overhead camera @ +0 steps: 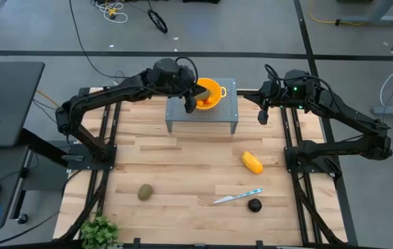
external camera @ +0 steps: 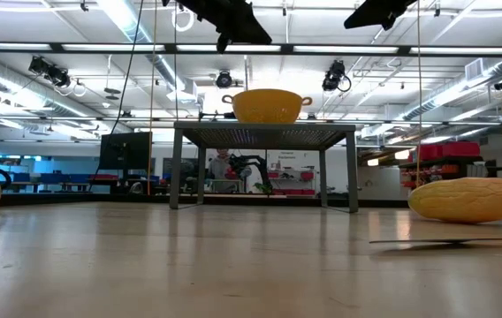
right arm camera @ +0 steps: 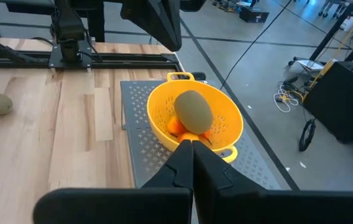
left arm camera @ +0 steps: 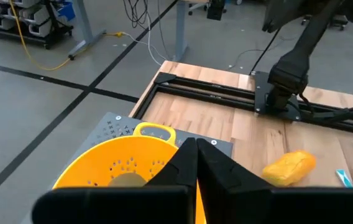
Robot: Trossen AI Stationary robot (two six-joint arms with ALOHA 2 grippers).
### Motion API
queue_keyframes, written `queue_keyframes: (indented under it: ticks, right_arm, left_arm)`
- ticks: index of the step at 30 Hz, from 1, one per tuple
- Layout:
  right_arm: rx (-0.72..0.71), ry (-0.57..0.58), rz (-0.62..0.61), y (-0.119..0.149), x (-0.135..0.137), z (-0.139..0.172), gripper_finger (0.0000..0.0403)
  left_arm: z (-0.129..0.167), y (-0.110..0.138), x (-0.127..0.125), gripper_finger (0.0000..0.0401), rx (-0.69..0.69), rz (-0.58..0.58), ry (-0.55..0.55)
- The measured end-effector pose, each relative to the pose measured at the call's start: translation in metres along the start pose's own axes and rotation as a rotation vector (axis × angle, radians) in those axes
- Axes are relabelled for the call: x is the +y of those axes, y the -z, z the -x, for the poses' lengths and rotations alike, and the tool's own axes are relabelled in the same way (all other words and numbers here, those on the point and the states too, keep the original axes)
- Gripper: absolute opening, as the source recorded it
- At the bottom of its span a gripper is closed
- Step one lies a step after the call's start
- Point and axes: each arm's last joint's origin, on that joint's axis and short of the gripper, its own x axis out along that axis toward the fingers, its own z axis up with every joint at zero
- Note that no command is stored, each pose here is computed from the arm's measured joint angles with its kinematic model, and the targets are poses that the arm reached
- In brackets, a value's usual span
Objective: Pick & Place Fruit
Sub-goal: Put the yellow mango into the yellow strainer bowl on the shelf
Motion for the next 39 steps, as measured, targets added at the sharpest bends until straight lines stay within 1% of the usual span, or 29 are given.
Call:
queue_keyframes:
  ticks: [4, 9, 12, 15, 17, 20, 24, 27, 30, 39]
  right_arm:
    - [0.000, 0.000, 0.002, 0.000, 0.000, 0.000, 0.0000]
    - [0.000, 0.000, 0.002, 0.000, 0.000, 0.000, 0.0000]
    - [0.000, -0.001, -0.005, 0.000, 0.000, 0.000, 0.0000]
    - [0.000, 0.000, -0.013, 0.000, 0.000, 0.000, 0.0000]
    - [0.000, -0.001, -0.014, 0.000, 0.000, 0.000, 0.0000]
    - [-0.001, 0.000, -0.014, 0.000, 0.000, 0.000, 0.0000]
    - [-0.014, 0.003, -0.015, -0.001, 0.000, 0.000, 0.0000]
    - [-0.026, 0.006, -0.014, -0.002, -0.001, 0.000, 0.0000]
    - [-0.034, 0.008, -0.014, -0.003, -0.001, 0.000, 0.0000]
    - [-0.035, 0.008, -0.014, -0.003, -0.001, 0.000, 0.0000]
  left_arm:
    - [0.000, 0.000, -0.001, 0.0012, 0.000, 0.044, 0.007]
    - [0.002, -0.002, -0.011, 0.0006, -0.005, 0.075, 0.063]
    - [0.003, -0.002, -0.023, 0.0004, -0.004, 0.063, 0.092]
    - [0.006, -0.005, -0.039, 0.0004, -0.019, 0.012, 0.147]
    - [0.008, -0.005, -0.048, 0.0003, -0.019, 0.005, 0.174]
    - [0.010, -0.005, -0.060, 0.0003, -0.022, 0.004, 0.185]
    - [0.013, -0.007, -0.070, 0.0004, -0.038, -0.002, 0.192]
    - [0.014, -0.009, -0.075, 0.0003, -0.056, -0.004, 0.203]
    - [0.016, -0.011, -0.079, 0.0004, -0.078, -0.034, 0.213]
    - [0.017, -0.011, -0.079, 0.0004, -0.082, -0.041, 0.216]
